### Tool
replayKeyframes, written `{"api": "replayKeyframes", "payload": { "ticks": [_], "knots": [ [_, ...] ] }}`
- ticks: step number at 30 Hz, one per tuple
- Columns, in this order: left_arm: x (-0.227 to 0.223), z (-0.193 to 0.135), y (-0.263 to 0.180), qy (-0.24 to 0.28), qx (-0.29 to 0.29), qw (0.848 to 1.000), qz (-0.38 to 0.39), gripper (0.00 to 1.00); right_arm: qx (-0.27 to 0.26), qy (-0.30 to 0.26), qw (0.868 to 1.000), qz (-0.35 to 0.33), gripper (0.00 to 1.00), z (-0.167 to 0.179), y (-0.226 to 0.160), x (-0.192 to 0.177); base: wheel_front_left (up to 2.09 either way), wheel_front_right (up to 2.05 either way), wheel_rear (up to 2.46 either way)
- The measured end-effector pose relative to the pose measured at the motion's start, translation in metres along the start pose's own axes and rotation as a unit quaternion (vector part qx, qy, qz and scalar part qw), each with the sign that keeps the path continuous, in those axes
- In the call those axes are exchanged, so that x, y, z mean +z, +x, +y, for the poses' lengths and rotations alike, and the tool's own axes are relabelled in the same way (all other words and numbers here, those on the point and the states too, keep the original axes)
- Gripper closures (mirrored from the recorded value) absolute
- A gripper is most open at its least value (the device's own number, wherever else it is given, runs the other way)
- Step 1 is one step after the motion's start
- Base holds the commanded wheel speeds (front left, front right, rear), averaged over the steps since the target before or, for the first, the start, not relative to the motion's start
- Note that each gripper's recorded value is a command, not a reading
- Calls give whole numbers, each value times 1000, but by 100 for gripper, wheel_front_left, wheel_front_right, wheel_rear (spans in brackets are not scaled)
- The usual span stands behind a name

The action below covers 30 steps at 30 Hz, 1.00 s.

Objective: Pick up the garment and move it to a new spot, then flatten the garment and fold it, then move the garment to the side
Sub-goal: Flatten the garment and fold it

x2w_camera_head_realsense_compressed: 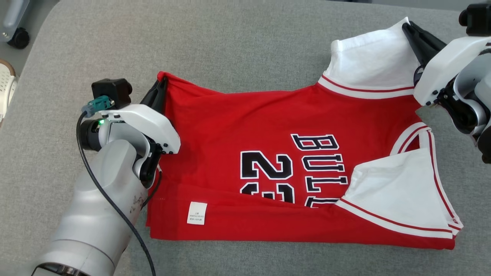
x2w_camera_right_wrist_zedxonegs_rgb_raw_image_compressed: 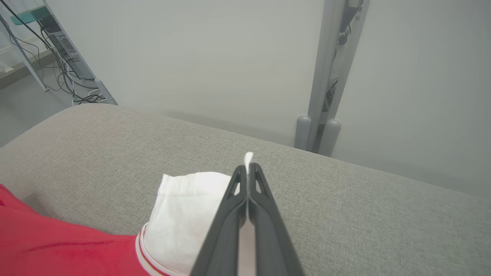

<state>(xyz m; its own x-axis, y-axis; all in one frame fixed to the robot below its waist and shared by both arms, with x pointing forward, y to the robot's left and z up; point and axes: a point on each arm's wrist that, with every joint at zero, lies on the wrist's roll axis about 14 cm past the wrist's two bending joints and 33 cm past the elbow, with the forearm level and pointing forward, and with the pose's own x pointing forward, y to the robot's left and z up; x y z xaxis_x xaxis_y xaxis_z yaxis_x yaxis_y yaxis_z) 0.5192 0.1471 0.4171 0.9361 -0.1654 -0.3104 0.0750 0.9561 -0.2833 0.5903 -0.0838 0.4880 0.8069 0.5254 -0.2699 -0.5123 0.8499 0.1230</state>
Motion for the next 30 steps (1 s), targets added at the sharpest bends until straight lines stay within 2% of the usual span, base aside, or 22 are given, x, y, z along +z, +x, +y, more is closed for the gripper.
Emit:
{"api": "replayKeyframes", "payload": {
  "ticks": [12, 23, 30],
  "knots": [
    [0, -3, -29, 43, -7, 999, -10, 100, 13, 6, 1000, -10, 100, 11, -40, -6, 0, 0, 0],
    [-6, 3, -62, 40, 2, 999, -19, 100, 26, 15, 999, -13, 100, 29, -78, -14, 0, 0, 0],
    [-12, -2, -80, 17, -2, 1000, -22, 100, 32, 20, 999, -10, 100, 40, -103, -22, 0, 0, 0]
  ]
}}
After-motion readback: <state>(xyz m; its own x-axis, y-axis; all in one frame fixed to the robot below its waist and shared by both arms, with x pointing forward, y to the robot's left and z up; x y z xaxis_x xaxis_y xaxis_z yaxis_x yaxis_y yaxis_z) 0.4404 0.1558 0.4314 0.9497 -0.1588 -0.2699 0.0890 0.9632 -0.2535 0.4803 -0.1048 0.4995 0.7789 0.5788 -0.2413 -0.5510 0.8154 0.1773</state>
